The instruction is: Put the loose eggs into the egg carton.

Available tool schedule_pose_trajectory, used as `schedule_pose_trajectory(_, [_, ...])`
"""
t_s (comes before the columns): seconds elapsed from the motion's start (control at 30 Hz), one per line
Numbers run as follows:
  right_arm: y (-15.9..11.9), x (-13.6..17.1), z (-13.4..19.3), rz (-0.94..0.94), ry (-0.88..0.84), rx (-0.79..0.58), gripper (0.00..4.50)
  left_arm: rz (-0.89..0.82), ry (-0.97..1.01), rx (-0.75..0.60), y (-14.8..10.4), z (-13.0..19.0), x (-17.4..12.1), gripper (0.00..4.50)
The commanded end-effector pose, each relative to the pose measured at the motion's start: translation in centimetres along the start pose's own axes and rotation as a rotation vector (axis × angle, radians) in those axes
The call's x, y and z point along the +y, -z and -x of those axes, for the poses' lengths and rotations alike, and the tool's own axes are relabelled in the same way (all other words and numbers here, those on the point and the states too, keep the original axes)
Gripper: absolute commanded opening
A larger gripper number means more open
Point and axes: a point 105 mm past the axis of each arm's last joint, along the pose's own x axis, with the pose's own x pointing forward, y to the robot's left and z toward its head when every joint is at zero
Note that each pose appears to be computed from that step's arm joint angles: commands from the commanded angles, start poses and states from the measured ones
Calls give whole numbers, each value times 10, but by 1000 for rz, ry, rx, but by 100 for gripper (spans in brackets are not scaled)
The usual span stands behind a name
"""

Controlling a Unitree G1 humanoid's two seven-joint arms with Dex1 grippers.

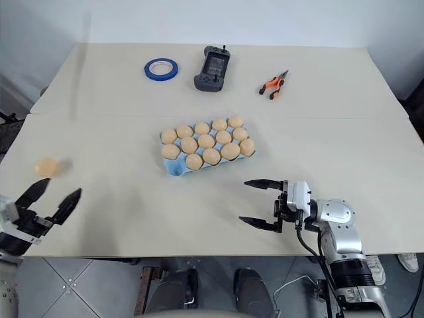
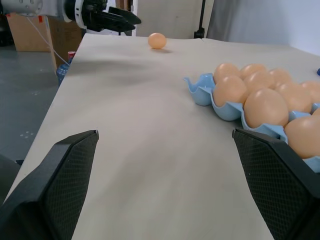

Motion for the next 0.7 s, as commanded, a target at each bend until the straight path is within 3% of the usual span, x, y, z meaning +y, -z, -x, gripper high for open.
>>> schedule_pose_trajectory(0.03, [-6,-5,2,22,-1,-13,450,-38,-231,-52,-10,10,27,448])
schedule_pose_trajectory(0.17, [-7,-6,1,26,-8,-12,450,-3,-369,-22,-1,3,41,448])
schedule_pose_trajectory(0.37, [-8,-8,-1,37,-6,-14,450,-19,-373,18,0,-35,49,448])
schedule_pose_trajectory(0.7, [-10,-6,-5,37,5,-25,450,-24,-304,213,26,-97,54,448])
